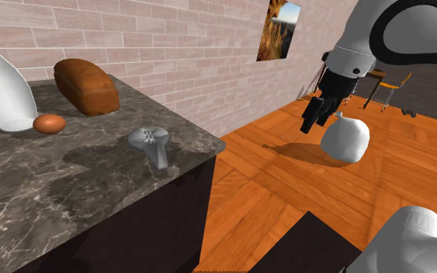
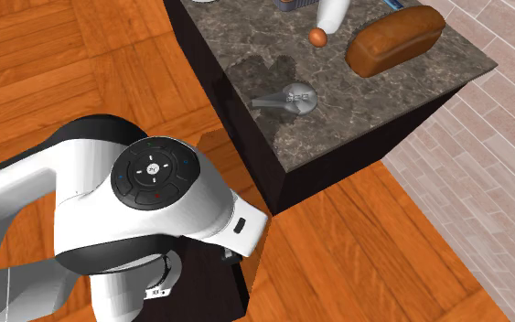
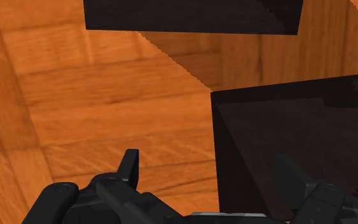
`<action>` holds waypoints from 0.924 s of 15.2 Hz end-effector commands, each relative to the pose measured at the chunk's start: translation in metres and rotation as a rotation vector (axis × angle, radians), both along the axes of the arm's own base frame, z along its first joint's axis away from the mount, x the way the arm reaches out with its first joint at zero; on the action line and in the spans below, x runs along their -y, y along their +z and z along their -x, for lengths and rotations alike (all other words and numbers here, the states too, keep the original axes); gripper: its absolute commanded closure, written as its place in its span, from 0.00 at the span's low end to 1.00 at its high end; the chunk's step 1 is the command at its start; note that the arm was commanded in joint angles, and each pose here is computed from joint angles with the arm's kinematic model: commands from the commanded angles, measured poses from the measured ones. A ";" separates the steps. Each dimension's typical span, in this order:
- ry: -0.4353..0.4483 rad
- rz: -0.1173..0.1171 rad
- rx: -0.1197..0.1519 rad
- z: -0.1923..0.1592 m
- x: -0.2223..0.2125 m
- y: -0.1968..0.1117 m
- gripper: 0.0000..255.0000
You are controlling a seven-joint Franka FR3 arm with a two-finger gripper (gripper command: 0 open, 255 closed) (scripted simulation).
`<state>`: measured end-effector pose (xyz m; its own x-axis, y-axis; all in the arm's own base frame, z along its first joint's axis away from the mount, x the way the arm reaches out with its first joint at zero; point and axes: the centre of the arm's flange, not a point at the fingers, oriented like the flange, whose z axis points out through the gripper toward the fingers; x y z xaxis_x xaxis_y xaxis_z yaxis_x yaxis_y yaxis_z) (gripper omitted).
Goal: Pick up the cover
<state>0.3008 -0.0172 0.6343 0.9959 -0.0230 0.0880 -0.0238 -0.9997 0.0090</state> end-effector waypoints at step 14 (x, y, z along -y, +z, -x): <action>-0.065 -0.008 -0.034 -0.097 -0.142 -0.026 0.00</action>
